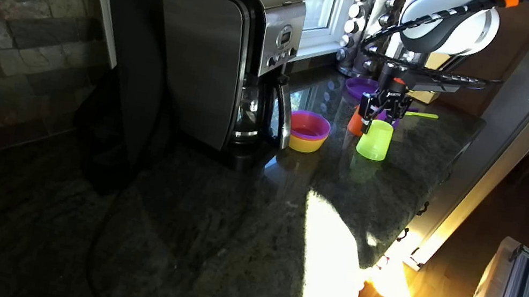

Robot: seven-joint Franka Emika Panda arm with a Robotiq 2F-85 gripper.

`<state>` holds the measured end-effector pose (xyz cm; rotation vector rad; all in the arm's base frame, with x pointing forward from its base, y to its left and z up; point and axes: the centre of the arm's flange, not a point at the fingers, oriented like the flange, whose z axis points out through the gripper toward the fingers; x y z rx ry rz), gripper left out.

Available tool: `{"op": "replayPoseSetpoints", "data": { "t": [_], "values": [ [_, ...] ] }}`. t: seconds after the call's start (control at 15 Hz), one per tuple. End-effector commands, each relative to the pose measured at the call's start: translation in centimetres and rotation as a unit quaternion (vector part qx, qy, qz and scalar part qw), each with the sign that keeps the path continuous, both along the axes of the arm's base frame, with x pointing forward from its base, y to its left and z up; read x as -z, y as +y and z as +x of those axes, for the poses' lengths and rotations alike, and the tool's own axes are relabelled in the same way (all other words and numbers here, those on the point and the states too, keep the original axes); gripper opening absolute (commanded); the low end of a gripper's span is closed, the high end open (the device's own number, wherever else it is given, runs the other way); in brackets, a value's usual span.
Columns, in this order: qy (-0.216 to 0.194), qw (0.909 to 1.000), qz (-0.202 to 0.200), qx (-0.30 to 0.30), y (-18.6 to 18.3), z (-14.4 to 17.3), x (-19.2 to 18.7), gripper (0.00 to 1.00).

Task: Move the yellow cup closer to the orange cup then place the purple cup on top of the two cups to make a tower.

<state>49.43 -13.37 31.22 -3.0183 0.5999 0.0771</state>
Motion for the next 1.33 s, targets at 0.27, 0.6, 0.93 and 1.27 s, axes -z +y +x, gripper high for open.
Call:
{"op": "replayPoseSetpoints", "data": {
  "t": [0.27,0.6,0.93,1.27],
  "values": [
    [0.004,0.9971,-0.015,0.075,1.1,0.3,-0.9,1.00],
    [0.003,0.9928,-0.035,0.115,-0.9,-1.3,-2.7,0.99],
    [-0.029,0.9887,-0.084,0.121,-5.2,-1.7,-4.0,1.00],
    [-0.078,0.9869,-0.093,0.107,-6.7,-0.1,-4.7,1.00]
  ]
}}
